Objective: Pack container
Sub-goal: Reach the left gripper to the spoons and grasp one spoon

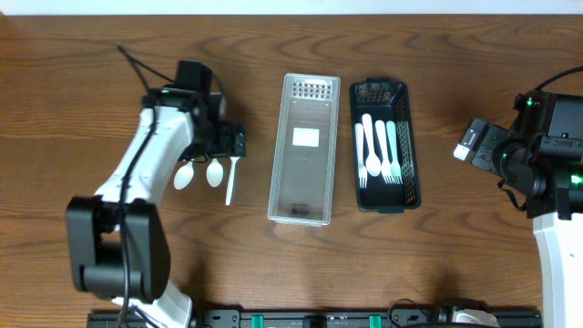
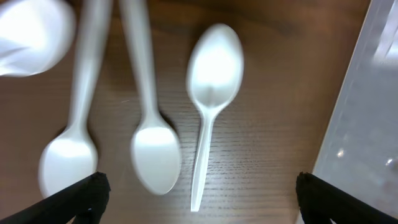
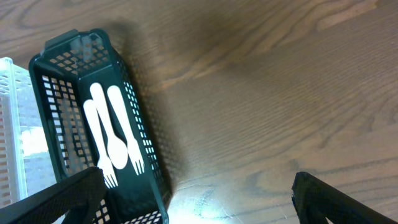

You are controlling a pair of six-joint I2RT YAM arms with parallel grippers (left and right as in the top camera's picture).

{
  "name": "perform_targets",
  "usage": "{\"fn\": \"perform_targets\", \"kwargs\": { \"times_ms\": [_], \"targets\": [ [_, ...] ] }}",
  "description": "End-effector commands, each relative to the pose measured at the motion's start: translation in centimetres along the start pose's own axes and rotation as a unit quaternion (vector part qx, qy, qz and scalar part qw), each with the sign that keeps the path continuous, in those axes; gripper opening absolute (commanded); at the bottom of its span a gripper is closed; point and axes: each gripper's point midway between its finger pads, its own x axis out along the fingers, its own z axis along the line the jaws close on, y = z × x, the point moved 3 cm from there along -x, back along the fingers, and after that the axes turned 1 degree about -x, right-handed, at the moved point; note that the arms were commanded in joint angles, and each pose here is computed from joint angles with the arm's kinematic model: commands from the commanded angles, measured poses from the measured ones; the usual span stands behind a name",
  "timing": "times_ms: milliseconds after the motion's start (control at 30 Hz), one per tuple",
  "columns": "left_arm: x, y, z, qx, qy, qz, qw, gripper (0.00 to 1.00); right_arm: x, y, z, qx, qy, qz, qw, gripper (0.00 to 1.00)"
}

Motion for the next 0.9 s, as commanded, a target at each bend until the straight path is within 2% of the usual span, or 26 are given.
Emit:
{"fn": "perform_targets", "kwargs": {
  "times_ms": [0, 167, 300, 500, 600, 867],
  "targets": [
    [1.7, 0.0, -1.5, 0.107, -0.021, 0.017, 0.994, 0.93, 0.2, 0.3, -0.3, -0.002, 0.004, 0.009, 1.0, 0.99],
    [4.1, 0.4, -1.7, 0.148, -0.101, 0.038, 0.983, 0.93, 0.2, 0.9, -0.5, -0.003, 0.009, 0.021, 1.0, 0.99],
    [5.8, 0.8, -1.6, 0.143, -0.109, 0.059, 0.982, 0.86, 0.2, 1.3, -0.6, -0.003, 0.012, 0.032, 0.999, 0.99],
    [7.5, 0.8, -1.4, 0.109, -0.098, 0.069, 0.987, 0.83, 0.2, 1.5, -0.6, -0.003, 0.013, 0.037, 0.999, 0.99],
    [7.8, 0.7, -1.9, 0.107, -0.081, 0.068, 0.989, 0.73, 0.2, 1.6, -0.7, -0.004, 0.014, 0.039, 0.999, 0.99],
    [7.8, 0.9, -1.8, 0.087, -0.082, 0.07, 0.99, 0.34, 0.2, 1.8, -0.8, -0.004, 0.016, 0.043, 0.999, 0.99]
  ]
}}
